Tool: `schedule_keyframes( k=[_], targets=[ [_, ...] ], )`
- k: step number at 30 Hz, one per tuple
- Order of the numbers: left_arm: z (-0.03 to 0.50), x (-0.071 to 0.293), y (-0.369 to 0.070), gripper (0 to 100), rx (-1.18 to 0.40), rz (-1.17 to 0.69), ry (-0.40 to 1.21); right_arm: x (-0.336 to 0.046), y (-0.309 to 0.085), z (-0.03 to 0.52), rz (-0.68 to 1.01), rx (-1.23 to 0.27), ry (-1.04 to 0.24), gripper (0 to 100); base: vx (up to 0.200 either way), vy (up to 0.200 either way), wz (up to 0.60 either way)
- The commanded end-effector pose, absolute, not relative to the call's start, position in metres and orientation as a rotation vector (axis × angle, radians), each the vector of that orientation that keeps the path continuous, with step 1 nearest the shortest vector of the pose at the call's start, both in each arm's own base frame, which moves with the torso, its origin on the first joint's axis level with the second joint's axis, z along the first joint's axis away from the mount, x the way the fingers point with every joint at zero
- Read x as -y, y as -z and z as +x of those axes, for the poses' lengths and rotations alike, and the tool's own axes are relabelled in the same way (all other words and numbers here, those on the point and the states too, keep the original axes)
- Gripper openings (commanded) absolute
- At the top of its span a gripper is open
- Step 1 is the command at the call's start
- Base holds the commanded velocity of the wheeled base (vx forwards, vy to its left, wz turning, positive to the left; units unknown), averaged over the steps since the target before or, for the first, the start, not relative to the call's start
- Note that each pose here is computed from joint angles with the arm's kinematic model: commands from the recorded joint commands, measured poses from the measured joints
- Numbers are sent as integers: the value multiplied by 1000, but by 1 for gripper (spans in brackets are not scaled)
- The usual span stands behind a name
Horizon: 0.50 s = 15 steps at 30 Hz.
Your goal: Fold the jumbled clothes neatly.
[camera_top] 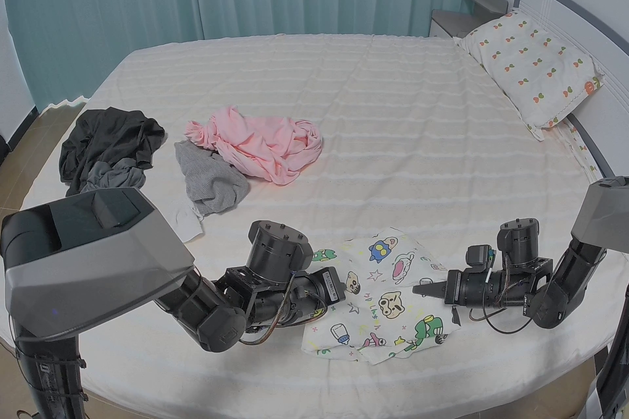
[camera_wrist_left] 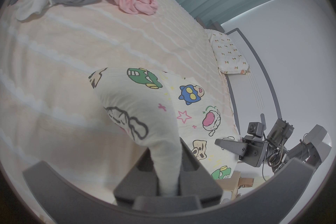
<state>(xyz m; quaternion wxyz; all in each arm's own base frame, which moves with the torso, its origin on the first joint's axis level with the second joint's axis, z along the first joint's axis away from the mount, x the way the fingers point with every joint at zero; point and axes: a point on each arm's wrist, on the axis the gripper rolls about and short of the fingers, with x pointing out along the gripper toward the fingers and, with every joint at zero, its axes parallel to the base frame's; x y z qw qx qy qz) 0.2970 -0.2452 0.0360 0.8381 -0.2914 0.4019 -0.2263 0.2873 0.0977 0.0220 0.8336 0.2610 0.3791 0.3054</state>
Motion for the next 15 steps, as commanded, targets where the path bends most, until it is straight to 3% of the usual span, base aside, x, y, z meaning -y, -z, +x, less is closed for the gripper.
schedule_keyframes(
  k=[1, 11, 15],
  targets=[
    [297, 248, -38, 0, -843, -618, 489, -97, -24, 287, 554, -794, -647, 0, 0, -200, 0],
    [297, 250, -32, 0, -852, -610, 479, -97, -22, 287, 552, -801, -644, 0, 0, -200, 0],
    [299, 251, -22, 0, -845, -595, 435, -97, -19, 288, 545, -805, -622, 0, 0, 0, 0]
  ],
)
